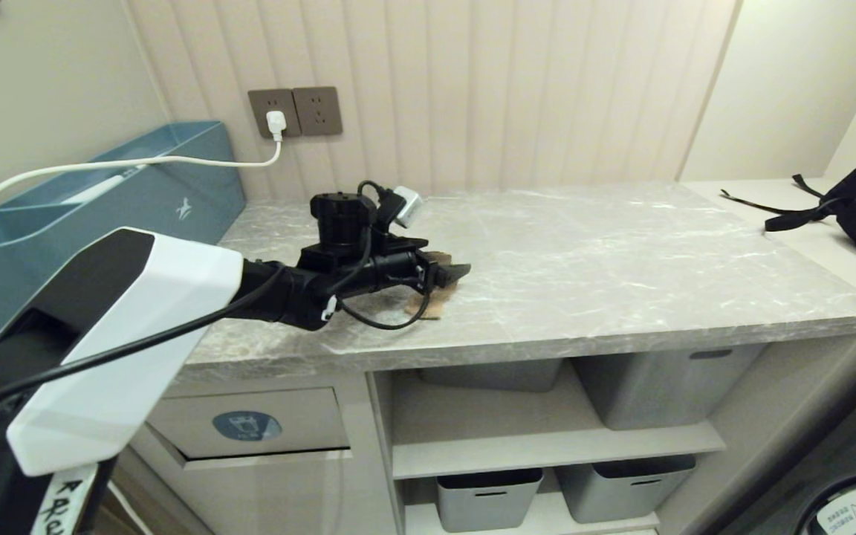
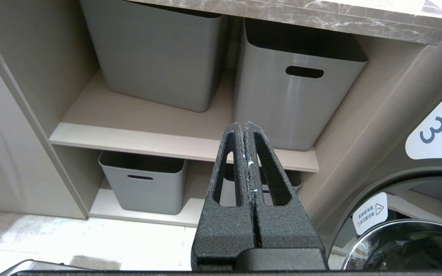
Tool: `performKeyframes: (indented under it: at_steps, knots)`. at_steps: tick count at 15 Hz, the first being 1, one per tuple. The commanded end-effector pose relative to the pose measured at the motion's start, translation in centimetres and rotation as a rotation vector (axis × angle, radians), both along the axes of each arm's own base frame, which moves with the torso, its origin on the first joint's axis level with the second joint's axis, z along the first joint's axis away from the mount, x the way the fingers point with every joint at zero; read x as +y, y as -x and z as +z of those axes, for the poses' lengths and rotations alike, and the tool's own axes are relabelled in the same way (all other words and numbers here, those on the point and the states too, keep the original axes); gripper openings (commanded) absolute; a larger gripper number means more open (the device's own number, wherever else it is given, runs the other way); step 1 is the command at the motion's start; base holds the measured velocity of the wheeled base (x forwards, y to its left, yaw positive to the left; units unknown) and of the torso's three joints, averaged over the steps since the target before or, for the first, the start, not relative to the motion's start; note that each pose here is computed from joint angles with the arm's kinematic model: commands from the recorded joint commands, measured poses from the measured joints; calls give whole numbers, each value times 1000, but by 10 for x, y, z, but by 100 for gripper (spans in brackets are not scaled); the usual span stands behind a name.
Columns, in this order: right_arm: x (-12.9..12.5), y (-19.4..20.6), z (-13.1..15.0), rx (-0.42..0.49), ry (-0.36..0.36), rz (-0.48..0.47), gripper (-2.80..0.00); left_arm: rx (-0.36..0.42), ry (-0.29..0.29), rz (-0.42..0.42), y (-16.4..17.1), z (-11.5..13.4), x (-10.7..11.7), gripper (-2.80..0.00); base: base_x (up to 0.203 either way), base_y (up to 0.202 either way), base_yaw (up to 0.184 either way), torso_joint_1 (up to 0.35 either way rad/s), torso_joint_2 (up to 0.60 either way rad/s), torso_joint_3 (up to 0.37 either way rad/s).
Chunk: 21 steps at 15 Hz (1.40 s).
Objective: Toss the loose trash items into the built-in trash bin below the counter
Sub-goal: Pick up the garbage, then put the garbage in the trash can
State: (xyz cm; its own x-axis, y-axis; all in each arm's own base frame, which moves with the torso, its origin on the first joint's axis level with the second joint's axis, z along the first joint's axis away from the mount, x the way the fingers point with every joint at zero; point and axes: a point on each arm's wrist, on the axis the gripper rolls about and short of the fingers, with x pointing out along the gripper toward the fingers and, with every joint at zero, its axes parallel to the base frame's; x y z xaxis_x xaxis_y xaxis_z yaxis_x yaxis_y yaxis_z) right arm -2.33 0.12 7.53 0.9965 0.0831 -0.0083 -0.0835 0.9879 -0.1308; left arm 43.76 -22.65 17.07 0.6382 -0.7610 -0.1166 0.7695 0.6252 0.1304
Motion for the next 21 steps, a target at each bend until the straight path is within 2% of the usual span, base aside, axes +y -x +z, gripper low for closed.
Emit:
performKeyframes:
  at_steps: [1,2,3,10,13,15,18,21]
  knots:
    - [0,0,0,1,0,1,-280,3,-3,2,-1,-3,-1,0,0,0,0,0,0,0]
    - [0,0,0,1,0,1,-280,3,-4,5,-1,-3,-1,0,0,0,0,0,0,0]
    - [0,0,0,1,0,1,-280,5,-5,5,0,-4,-1,-280,0,0,0,0,0,0]
    - [0,0,0,1,0,1,-280,22,8,-6,5,-1,-4,-280,0,0,0,0,0,0]
    - [0,0,0,1,0,1,-280,19,12,-4,11,6,-1,-280,0,0,0,0,0,0]
    - [0,0,0,1,0,1,-280,4,21,0,19,20,6,-280,0,0,0,0,0,0]
    - [0,0,0,1,0,1,-280,23,29,9,49,40,25,-280,0,0,0,0,0,0]
    - [0,0,0,1,0,1,-280,65,45,28,113,59,63,-280,0,0,0,0,0,0]
